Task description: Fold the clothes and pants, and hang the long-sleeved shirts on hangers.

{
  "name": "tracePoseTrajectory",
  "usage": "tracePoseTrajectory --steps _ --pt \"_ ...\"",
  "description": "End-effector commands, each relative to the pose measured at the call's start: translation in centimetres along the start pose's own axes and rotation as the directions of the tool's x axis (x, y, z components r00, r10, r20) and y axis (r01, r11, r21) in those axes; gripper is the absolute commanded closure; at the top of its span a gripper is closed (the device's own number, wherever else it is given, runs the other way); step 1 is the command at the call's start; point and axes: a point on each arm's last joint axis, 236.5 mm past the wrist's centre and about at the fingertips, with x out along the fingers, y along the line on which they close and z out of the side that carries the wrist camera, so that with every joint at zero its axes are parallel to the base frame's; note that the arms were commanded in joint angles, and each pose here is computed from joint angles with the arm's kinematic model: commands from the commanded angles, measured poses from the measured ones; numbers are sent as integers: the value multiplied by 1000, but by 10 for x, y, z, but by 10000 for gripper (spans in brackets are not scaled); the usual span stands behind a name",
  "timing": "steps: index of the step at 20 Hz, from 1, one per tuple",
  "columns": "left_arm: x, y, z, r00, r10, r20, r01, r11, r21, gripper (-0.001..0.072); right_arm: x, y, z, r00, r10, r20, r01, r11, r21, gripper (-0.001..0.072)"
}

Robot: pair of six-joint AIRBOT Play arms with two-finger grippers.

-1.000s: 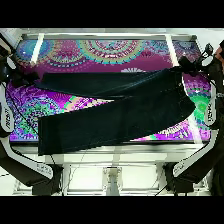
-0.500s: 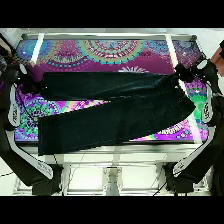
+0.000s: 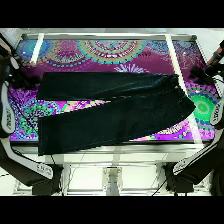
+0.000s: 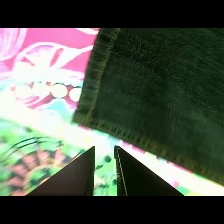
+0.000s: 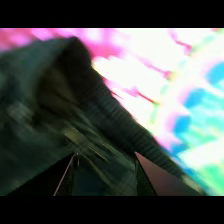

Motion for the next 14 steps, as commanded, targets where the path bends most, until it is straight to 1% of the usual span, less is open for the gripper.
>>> tracePoseTrajectory --steps 1,4,7,9,11,12,13,14 --pt "-66 31 -8 998 46 44 -45 999 -3 537 -62 -70 -32 975 -214 -68 210 976 -56 302" --pt "-107 50 -44 999 37 11 -37 999 14 538 -96 -93 -52 979 -202 -34 202 979 13 303" --pt "-109 54 -115 997 -6 -79 7 1000 13 538 -89 -86 -84 991 -135 5 135 990 43 303" --pt "-102 54 -159 996 -27 -85 27 1000 -7 537 -74 -75 -109 996 -88 30 88 996 15 303" --pt "-93 51 -203 996 -38 -85 40 999 14 536 -59 -71 -139 998 -64 9 64 998 -21 303" --pt "-89 51 -224 994 -39 -103 42 999 34 507 -52 -71 -154 998 -63 -18 63 998 -31 302" --pt "-83 51 -243 991 -39 -127 45 998 45 434 -48 -71 -166 997 -61 -43 59 997 -42 302" --pt "-77 50 -261 988 -43 -149 49 998 37 405 -44 -71 -178 995 -58 -78 53 996 -65 302"
